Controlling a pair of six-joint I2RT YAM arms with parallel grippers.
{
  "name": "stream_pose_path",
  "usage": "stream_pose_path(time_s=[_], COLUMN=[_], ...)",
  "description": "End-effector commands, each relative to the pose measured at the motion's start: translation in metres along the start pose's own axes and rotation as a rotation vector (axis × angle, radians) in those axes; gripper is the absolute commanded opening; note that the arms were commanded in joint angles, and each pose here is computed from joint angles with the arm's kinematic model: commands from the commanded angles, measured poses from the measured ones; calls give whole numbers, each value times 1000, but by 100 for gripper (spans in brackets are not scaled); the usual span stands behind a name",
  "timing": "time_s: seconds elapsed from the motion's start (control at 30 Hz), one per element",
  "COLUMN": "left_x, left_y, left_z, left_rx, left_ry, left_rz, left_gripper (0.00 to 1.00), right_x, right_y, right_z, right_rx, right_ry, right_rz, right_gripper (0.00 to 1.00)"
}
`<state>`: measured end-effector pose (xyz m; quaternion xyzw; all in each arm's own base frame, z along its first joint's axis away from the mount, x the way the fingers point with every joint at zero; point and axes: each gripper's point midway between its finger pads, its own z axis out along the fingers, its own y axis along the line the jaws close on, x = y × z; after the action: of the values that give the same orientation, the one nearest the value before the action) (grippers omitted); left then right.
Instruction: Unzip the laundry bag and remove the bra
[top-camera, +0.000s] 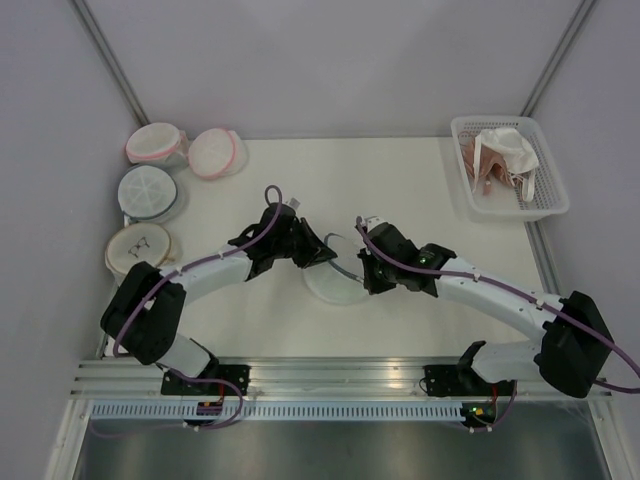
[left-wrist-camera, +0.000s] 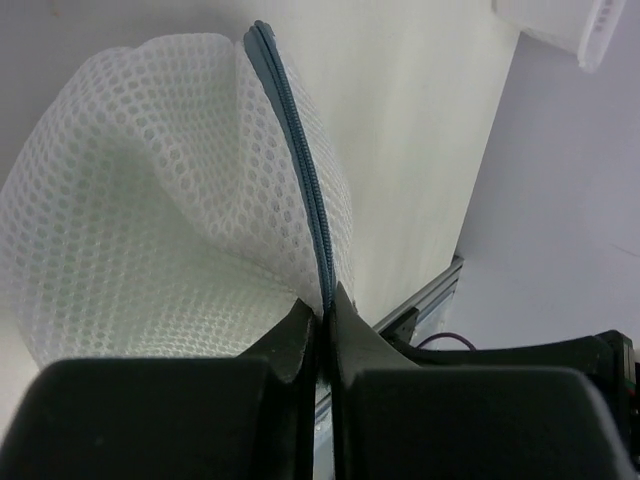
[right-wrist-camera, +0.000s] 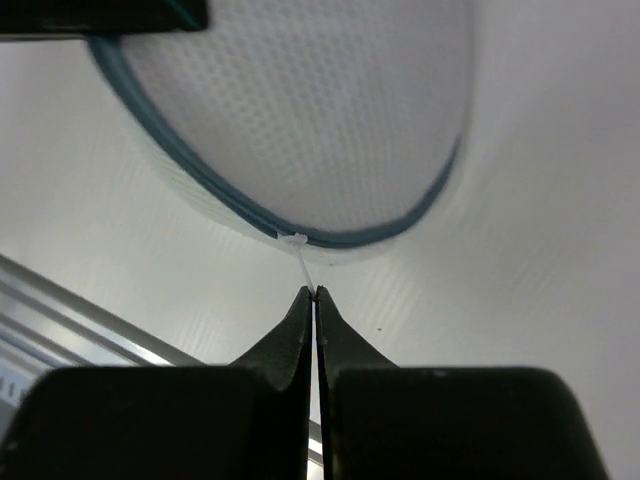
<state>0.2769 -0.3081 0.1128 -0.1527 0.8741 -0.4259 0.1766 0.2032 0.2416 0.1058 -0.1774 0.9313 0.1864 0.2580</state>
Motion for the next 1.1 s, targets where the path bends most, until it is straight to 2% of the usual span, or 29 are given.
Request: stream_pose_path(time_s=[0.0,0.23,0.4,0.5,0.6,0.67,0.7,0.73,0.77,0.8,0.83,0.9,1.07], left_x=[-10,-4,2,-2,-12,-22,-25,-25,-27,-28,-27,-25,-24], left_y=[19,29,25,22,21,21,16,19,19,19,23,28,32], left_z=[-15,-27,-25,-23,-21,-17,-16,-13,-11,-9,-7,-4,0], left_rx=[-52,-8,43,56,56,52,62,54,50,45,36,35,44], left_ry=[-27,66,167,182,157,147,145,147,145,142,149,149,138], left_rz=[97,168,229,221,227,205,198,191,185,171,157,134,107], left_gripper=[2,2,2,2,2,2,2,2,2,2,2,2,2], right_x=[6,8,-4,-12,-27,-29,-39,-33,-28,-35,-26,-20,1], right_y=[-43,-64,-81,-87,-72,-46,-34,-22,-5,6,9,23,19], right_z=[-11,10,40,55,55,45,35,32,26,15,14,6,15], right_rx=[256,368,383,375,290,133,68,-5,-108,-156,-176,-238,-243], right_ry=[31,58,62,86,28,5,-46,-36,-24,-70,-63,-78,-53], right_rz=[34,30,44,68,63,53,47,45,39,45,45,41,73], right_gripper=[0,0,0,0,0,0,0,1,11,42,46,47,43])
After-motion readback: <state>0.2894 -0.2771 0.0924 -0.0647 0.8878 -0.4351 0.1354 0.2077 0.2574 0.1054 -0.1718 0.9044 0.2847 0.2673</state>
